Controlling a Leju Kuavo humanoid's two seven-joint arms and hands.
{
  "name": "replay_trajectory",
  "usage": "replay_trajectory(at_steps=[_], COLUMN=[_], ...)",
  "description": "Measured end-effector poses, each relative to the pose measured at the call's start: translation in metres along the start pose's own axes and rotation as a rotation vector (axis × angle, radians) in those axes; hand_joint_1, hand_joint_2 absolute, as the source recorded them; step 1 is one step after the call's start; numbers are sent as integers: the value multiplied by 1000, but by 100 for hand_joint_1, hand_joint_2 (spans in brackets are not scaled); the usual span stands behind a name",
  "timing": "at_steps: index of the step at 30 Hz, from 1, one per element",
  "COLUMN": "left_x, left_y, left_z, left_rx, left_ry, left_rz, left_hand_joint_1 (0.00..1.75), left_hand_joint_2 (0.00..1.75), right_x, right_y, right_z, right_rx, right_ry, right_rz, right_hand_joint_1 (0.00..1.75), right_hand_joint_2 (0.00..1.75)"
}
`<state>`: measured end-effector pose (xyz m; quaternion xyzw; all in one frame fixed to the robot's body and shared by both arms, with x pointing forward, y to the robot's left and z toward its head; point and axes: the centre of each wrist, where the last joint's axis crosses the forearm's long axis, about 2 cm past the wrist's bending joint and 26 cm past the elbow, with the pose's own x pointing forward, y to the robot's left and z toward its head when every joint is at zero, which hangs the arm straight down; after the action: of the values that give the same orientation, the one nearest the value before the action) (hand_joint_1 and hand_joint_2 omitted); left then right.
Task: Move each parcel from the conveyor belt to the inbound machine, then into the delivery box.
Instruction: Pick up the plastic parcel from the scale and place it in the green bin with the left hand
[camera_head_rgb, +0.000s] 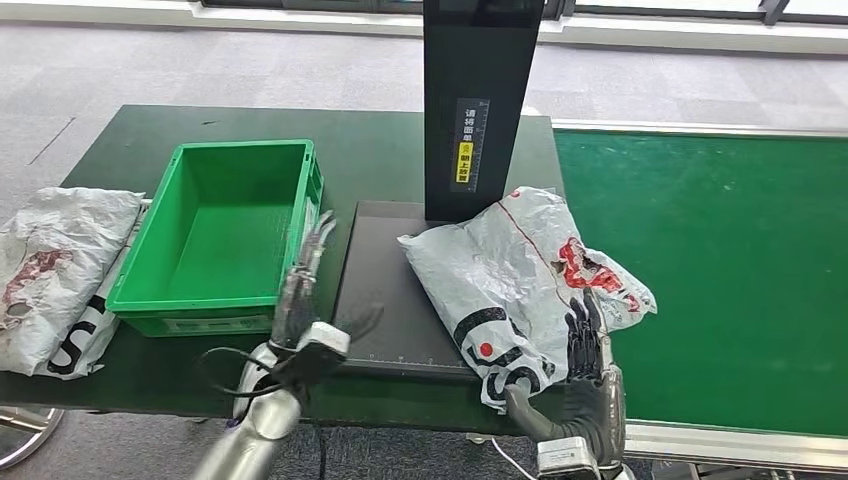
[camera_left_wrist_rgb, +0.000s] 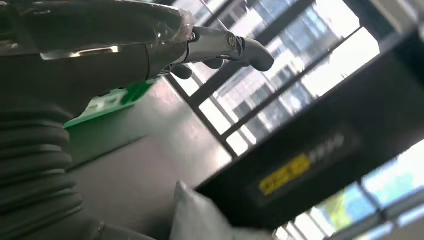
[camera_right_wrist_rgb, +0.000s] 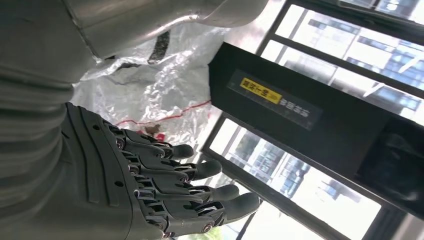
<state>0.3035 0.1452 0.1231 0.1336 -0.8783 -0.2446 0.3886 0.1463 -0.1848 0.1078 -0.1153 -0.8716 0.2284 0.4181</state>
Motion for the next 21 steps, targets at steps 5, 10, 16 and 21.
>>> replay_trajectory(at_steps=[5, 10, 16, 21], left_x=[0, 2, 17, 30], left_y=[-37, -67, -89, -99], left_z=[-37, -44, -48, -54], left_rx=[-303, -589, -778, -837], left_ry=[-16, -24, -23, -40], left_rz=[-163, -191, -116, -79], left_hand_joint_1=[0, 0, 0, 0], left_hand_joint_2=[175, 175, 175, 175], right_x=[10, 23, 29, 31], right_y=[-8, -19, -24, -29], right_z=[-3, -13, -23, -37], right_rx=[-55, -139, -173, -192], right_ry=[-102, -194, -226, -238], right_rz=[9, 18, 22, 31], right_hand_joint_1=[0, 0, 0, 0], right_hand_joint_2=[175, 175, 175, 175])
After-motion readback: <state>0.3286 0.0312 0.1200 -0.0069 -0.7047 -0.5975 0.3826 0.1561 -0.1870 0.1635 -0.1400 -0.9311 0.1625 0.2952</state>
